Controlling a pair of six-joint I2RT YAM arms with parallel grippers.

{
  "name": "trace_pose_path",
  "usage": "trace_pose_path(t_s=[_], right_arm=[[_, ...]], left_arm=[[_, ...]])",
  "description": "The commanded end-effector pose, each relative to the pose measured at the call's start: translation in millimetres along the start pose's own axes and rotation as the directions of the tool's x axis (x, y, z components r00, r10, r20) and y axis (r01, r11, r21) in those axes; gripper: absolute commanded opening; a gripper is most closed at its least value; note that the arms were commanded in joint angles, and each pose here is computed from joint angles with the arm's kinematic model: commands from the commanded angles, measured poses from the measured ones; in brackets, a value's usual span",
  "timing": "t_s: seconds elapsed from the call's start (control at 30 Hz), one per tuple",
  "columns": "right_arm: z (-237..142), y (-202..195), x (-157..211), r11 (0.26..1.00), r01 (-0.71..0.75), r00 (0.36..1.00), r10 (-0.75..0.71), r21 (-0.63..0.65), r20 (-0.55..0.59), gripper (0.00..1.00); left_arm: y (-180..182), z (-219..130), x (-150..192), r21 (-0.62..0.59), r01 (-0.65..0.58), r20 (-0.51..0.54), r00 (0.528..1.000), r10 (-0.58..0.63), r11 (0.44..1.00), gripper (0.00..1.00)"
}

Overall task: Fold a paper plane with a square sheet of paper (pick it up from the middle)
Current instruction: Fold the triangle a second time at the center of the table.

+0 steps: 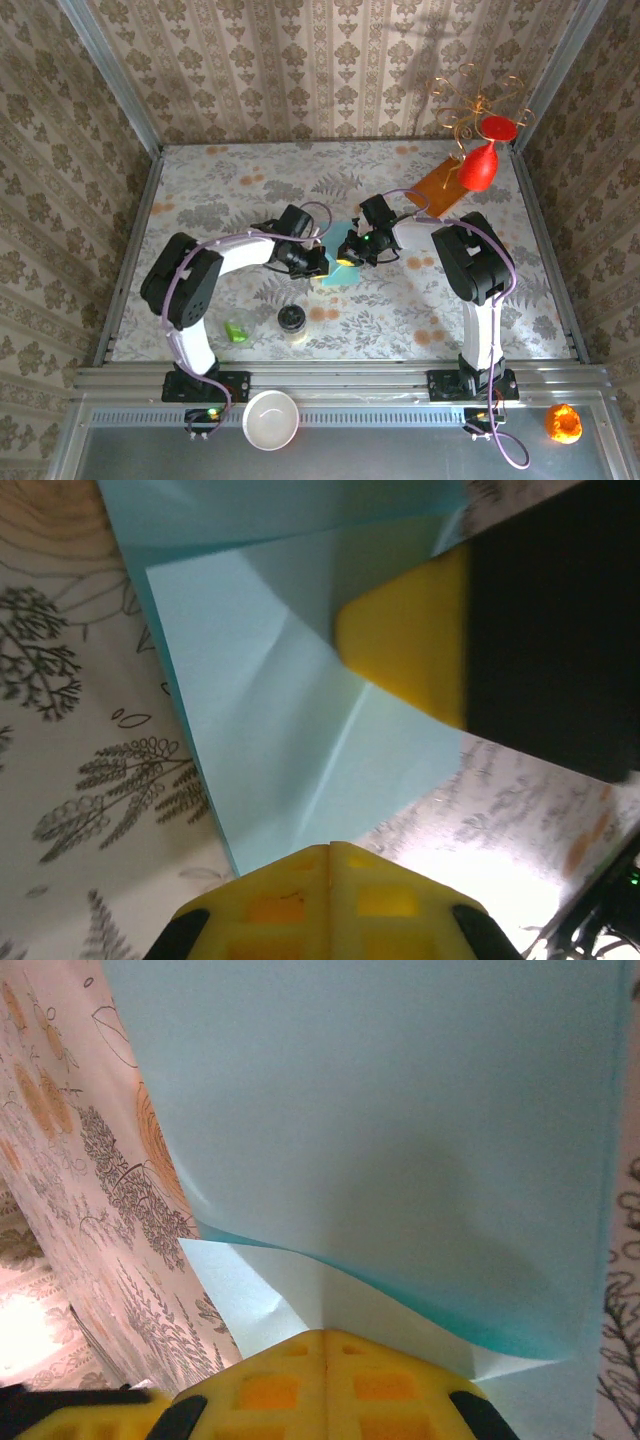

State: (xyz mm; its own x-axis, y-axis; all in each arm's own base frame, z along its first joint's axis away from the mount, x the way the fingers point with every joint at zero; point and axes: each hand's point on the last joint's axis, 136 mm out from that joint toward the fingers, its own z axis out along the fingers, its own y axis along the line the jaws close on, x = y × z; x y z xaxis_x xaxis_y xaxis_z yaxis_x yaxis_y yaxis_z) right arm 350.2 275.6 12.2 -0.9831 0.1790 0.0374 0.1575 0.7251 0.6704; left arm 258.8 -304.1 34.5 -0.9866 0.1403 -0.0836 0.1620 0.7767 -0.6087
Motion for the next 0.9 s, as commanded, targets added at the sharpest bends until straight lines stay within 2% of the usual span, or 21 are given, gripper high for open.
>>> trace_pose_path(t_s=[0.0,0.17,0.4,0.67,0.87], right_arm=[[15.3,-50.3,14.5,0.983,-0.091,0.995,0.096,0.159,-0.026,0.03],[10.2,-32.6,6.8,0.994,-0.046,0.999,0.047,0.101,-0.008,0.03],[-16.8,14.5,-0.5,0.995,0.094,0.994,-0.094,-0.011,0.060,0.05],[-3.6,9.9,25.2,0.998,0.058,0.998,-0.057,-0.038,0.009,0.05],[1.8,17.1,30.7,0.996,0.078,0.997,-0.079,-0.051,-0.010,0.05]], left_arm=[[3.5,7.5,-2.4,-0.022,0.034,-0.003,0.999,-0.034,0.999,0.00],[23.9,15.3,13.8,-0.073,0.079,-0.045,0.996,-0.082,0.994,0.00],[40.5,19.9,29.9,-0.112,0.122,-0.076,0.989,-0.131,0.986,0.00],[37.0,21.1,29.0,-0.093,0.118,-0.081,0.989,-0.125,0.989,0.00],[35.9,20.0,29.7,-0.086,0.116,-0.082,0.989,-0.123,0.989,0.00]])
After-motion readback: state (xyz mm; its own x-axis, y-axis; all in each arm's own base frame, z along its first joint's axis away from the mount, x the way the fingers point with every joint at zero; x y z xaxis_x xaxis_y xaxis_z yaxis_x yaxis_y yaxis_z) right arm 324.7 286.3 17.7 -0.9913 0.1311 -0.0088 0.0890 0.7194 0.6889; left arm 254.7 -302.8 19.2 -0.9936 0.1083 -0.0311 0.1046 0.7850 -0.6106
